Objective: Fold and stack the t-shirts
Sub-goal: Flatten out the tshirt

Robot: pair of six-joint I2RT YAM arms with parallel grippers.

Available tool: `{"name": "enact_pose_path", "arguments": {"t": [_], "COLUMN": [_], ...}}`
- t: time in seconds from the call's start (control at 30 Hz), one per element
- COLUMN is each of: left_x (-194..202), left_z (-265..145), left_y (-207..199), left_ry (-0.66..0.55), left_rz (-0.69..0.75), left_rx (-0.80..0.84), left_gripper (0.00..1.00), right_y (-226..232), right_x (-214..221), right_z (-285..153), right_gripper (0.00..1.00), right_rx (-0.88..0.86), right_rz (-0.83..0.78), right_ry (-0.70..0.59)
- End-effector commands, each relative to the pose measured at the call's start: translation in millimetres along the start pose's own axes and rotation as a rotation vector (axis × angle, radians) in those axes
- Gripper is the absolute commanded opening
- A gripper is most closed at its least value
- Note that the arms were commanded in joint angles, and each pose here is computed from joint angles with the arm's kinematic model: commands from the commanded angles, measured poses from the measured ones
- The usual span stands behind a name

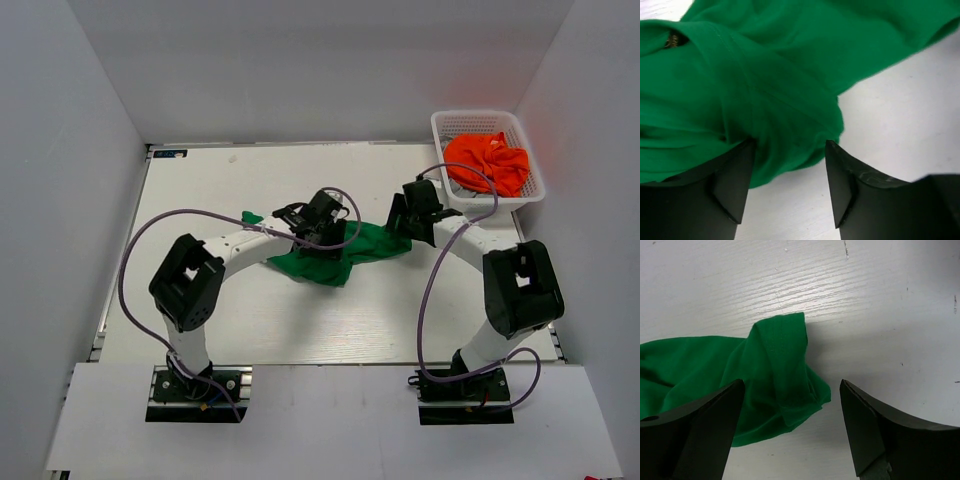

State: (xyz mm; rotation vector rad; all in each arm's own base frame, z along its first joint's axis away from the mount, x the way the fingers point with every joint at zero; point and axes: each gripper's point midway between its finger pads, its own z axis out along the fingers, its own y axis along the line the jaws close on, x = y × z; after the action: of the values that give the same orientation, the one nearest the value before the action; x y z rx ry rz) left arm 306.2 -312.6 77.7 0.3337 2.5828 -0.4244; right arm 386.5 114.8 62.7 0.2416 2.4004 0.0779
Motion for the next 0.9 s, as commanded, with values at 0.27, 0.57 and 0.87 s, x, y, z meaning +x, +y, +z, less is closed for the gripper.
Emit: {"name": "enact_pose_path", "arguments": {"t": [0.27,0.57,0.87], "left_x": [-5.7,-56.5,-119.9], "left_z": [14.7,-37.2,-240.0], "left_y": [23.3,24.2,57.8], "left_ry": [-0.004,-0.219,-0.781], "left_rz": [-0.005,-0.073,-0.207], "left_rx": [-0.223,-0.258,-0.251], "left_gripper": [0.44,0.0,0.0], "right_y": [23.6,21.1,-14.8], "right_x": [1.8,-18.9,-111.9], "right_z": [15.9,-3.2,-113.5], "right_gripper": [0.71,0.0,0.0], "right_rx": [-0.153,-0.154,-0.05], "right_rz": [0.013,0.04,0.112], "right_ry": [0.02,-0.055,-0.432]}}
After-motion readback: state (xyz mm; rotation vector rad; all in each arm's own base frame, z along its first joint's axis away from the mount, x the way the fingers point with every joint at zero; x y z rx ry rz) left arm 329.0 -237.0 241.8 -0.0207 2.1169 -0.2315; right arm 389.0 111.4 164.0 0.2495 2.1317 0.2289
